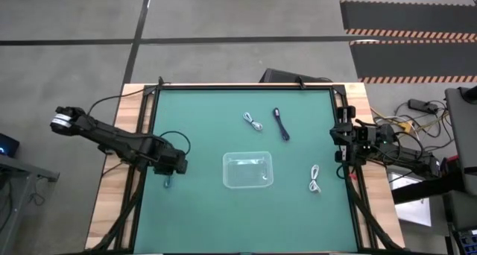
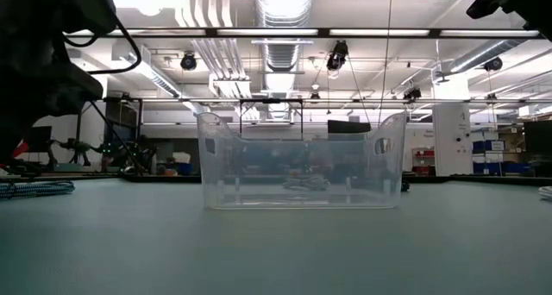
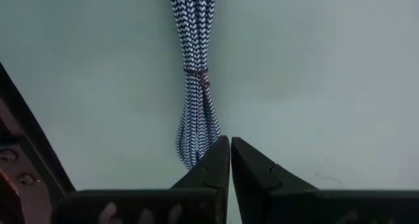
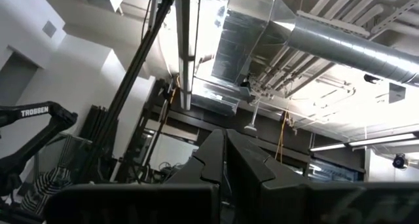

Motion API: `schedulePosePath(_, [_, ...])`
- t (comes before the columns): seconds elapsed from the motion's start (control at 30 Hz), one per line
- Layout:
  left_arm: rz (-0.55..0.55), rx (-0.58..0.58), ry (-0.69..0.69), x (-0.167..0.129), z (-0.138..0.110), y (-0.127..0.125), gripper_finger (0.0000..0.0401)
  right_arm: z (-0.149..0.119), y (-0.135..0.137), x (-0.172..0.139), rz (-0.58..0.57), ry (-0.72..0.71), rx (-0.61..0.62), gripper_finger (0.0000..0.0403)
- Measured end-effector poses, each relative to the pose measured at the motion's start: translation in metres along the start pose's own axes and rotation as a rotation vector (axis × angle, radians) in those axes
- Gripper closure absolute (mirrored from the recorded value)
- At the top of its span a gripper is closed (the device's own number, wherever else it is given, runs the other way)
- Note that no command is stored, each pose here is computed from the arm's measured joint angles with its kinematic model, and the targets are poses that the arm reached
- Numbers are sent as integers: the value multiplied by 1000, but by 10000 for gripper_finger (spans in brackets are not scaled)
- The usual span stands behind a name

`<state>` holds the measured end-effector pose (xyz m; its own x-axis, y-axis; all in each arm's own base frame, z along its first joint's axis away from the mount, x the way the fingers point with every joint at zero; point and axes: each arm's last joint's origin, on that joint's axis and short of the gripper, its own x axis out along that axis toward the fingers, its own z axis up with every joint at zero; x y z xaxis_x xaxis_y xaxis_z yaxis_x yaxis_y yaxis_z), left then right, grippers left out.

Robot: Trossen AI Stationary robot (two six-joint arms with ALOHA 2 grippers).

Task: Pick and place USB-C Cables
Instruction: Put the blue charger cable into the transparent bin

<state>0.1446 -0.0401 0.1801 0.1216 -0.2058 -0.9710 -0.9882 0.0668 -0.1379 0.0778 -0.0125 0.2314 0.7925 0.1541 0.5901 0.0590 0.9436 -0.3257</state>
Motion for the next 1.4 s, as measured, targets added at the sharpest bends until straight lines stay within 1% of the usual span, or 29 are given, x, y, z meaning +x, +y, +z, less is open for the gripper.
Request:
schedulePosePath(0.33, [-10, 31, -59, 0, 2, 0, 401, 0, 0, 0, 0, 0, 2, 394])
schedulePosePath(0.47, [-9, 70, -62, 0, 2, 0, 401, 0, 0, 0, 0, 1, 2, 394])
schedulePosePath(0.6, [-13, 119, -134, 1, 4, 0, 401, -1, 0, 0, 1, 6, -1, 394])
schedulePosePath(0.67, [-13, 124, -148, 1, 5, 0, 401, -1, 0, 0, 1, 13, -2, 394])
schedulePosePath(0.83, [-14, 124, -146, 2, 5, 0, 401, -2, 0, 0, 1, 16, -2, 394])
schedulePosePath(1.03, [-6, 122, -86, 2, 3, 1, 399, -2, 0, 0, 2, 18, -8, 394])
schedulePosePath(1.17, [-6, 122, -83, 2, 3, 1, 373, -2, 0, 0, 2, 22, -8, 394])
schedulePosePath(1.4, [19, 120, -118, 5, 5, 1, 289, -2, 0, 0, 2, 24, -12, 394])
